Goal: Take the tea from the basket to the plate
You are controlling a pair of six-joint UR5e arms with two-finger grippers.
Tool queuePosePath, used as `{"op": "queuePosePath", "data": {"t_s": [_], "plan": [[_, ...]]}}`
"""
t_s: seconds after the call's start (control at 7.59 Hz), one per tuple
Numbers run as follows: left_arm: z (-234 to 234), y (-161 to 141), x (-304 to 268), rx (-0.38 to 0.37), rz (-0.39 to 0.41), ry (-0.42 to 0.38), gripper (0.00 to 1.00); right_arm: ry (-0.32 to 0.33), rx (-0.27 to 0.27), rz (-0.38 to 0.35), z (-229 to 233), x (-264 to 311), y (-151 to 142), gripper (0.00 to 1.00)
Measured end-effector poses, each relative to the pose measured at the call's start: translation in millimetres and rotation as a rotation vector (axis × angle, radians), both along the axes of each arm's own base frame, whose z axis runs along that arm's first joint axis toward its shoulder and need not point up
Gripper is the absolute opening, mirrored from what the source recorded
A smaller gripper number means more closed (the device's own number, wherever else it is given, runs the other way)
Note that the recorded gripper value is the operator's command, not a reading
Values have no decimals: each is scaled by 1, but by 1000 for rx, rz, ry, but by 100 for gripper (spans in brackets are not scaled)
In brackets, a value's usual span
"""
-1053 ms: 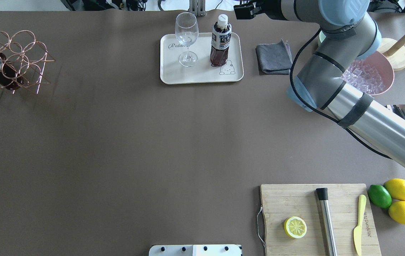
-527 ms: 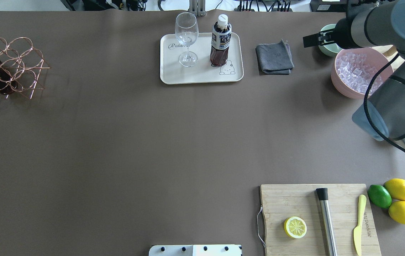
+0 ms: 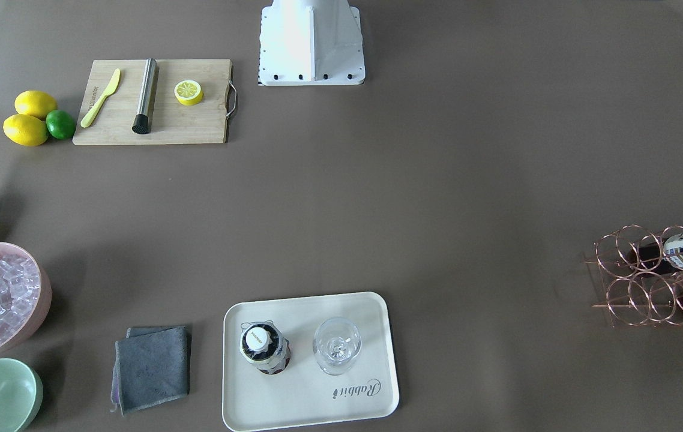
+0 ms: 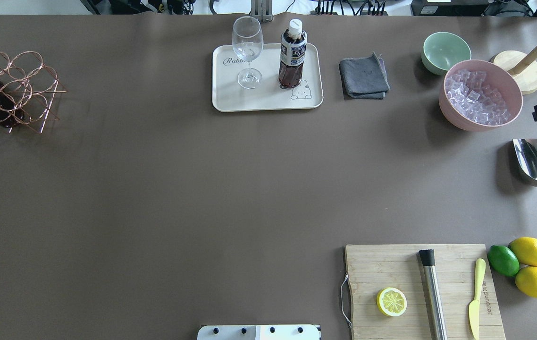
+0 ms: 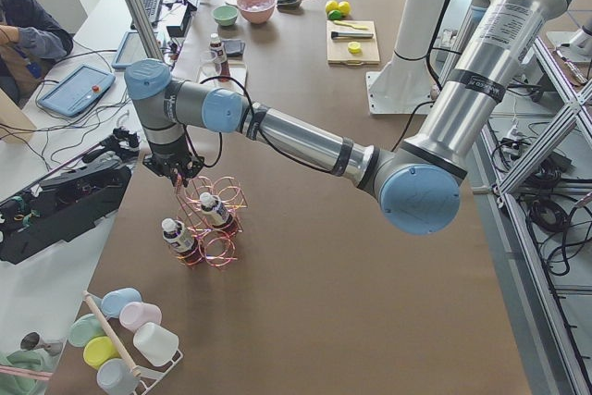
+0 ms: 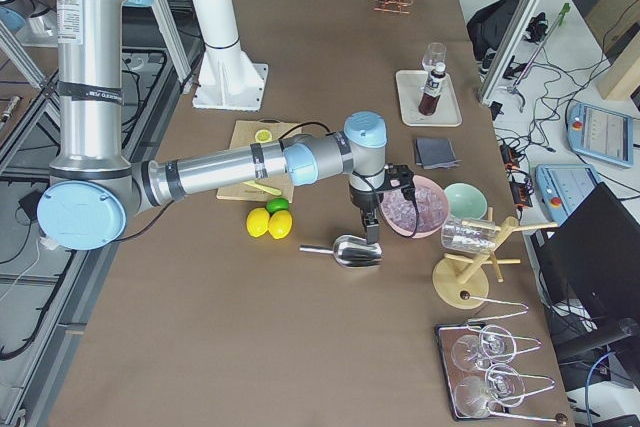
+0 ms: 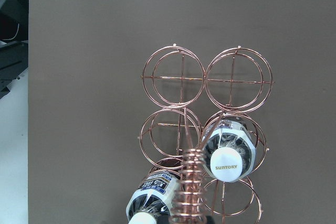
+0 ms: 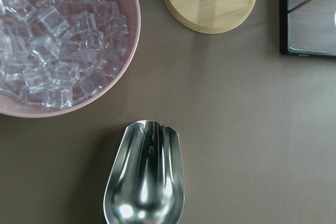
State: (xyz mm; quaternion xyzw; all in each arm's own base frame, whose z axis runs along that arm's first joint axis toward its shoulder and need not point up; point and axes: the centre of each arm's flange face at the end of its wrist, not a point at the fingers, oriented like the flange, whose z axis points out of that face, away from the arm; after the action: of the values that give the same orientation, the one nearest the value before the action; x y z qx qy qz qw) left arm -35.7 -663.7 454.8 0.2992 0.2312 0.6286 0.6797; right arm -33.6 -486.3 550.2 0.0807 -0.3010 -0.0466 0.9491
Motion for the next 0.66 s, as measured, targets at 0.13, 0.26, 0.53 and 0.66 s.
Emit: {"op": "queuePosePath", "data": {"t_s": [0.13, 0.26, 0.53, 0.66], "plan": [[0, 0, 0, 0, 0, 1, 0, -27, -23, -8, 9, 24, 6, 100], [0, 0, 1, 0, 1, 1, 0, -43, -32, -20, 18, 50, 14, 100], [-1, 1, 1, 3, 1, 2, 0, -91, -64, -24, 34, 95, 35, 100], [-2, 1, 1, 4, 1, 2, 0, -109, -75, -20, 45, 109, 48, 100]]}}
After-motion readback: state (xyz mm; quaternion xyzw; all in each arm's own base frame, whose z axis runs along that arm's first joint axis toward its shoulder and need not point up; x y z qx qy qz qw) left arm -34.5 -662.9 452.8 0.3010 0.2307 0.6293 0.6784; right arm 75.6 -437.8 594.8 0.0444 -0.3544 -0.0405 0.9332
